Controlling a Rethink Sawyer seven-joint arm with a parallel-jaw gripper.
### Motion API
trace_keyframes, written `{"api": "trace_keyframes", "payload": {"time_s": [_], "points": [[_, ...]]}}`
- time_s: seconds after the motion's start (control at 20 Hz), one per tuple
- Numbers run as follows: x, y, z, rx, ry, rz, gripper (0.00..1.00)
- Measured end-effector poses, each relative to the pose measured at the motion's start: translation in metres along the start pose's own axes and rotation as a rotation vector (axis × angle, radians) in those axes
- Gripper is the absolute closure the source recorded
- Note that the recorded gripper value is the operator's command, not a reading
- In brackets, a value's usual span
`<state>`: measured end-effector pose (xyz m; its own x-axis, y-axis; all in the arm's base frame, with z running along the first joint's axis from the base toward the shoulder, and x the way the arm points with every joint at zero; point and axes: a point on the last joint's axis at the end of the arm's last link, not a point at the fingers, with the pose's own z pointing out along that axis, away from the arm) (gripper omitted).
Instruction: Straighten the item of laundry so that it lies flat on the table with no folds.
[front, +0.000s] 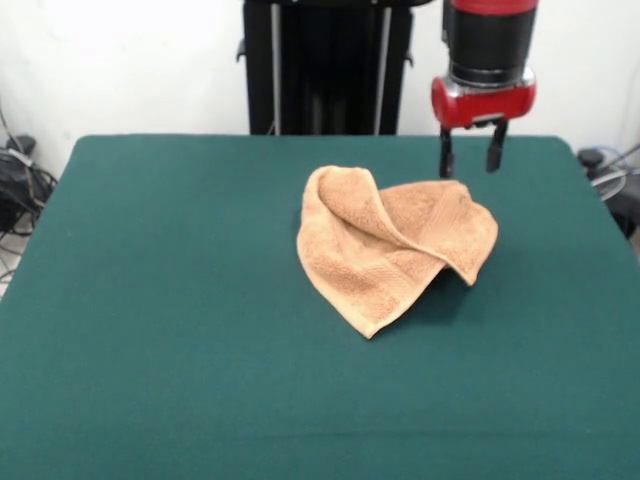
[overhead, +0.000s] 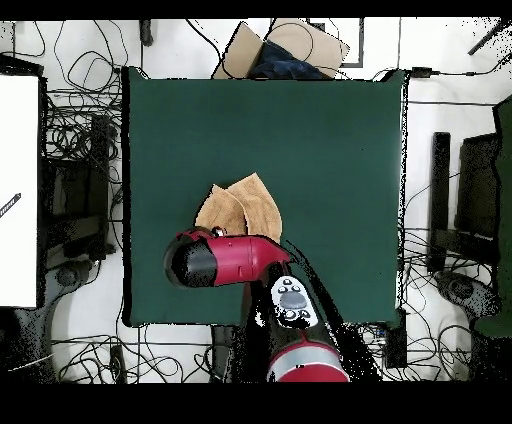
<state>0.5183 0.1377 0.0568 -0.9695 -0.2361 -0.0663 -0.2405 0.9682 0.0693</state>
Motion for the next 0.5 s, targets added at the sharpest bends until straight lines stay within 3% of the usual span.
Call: {"api": "trace_keyframes", "payload": {"time_s": [0.5], "points": [[-0.018,-0.006,0.013,-0.004,-0.013,0.019,0.00]]}}
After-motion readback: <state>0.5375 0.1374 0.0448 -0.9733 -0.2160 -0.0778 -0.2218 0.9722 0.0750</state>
